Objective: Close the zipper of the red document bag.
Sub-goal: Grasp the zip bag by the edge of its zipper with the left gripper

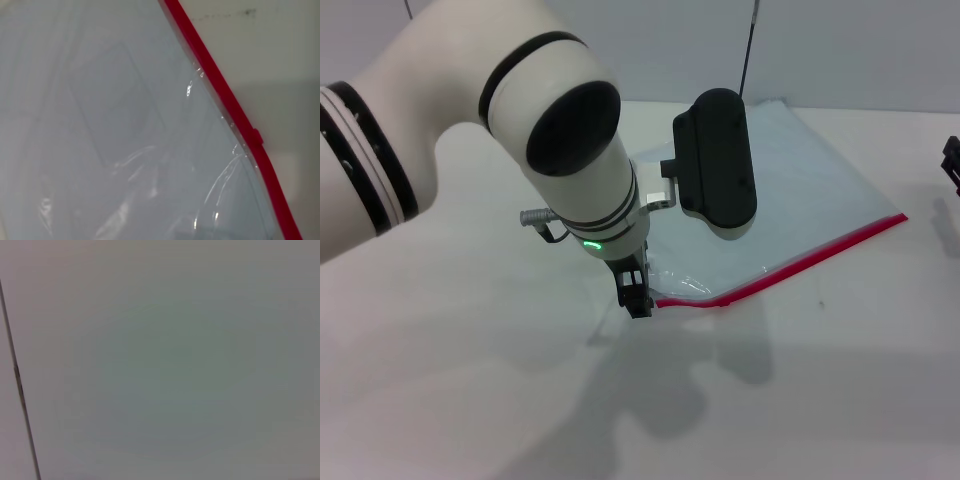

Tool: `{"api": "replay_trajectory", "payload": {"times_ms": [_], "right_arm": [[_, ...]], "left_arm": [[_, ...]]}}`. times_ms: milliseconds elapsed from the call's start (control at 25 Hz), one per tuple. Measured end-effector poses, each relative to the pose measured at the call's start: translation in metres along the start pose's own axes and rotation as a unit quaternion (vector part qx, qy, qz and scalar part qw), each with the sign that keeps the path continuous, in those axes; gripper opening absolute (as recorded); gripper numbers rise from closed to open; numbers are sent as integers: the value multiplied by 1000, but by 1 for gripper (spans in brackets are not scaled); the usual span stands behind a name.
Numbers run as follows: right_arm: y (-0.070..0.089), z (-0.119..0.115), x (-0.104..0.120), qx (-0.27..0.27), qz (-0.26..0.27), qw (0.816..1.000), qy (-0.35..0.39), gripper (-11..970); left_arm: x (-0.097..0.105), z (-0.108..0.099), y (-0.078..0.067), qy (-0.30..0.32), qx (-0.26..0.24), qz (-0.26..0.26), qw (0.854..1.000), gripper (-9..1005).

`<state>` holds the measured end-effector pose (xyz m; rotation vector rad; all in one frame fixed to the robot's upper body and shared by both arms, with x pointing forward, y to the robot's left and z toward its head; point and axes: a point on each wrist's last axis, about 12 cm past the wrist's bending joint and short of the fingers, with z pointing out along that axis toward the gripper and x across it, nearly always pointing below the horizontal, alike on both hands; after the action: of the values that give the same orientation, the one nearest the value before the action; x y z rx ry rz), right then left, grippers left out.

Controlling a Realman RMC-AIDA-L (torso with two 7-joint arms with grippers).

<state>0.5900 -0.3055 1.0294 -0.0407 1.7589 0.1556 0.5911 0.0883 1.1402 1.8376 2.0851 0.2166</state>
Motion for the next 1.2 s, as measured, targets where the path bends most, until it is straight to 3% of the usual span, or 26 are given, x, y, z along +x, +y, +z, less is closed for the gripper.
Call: {"api": "replay_trajectory", "payload": {"times_ms": [520, 960, 1200], "right_arm": [[0, 1, 0, 0, 3, 1000, 0, 653], [1, 1, 0, 1, 4, 1000, 3, 652], [1, 1, 0, 3, 6, 1000, 3, 652]], "left_arm": [[-7, 9, -14, -8, -1, 30, 1000, 750], [-8, 11, -12, -30, -18, 31, 999, 750], [-8, 12, -12, -31, -19, 31, 999, 692]]}}
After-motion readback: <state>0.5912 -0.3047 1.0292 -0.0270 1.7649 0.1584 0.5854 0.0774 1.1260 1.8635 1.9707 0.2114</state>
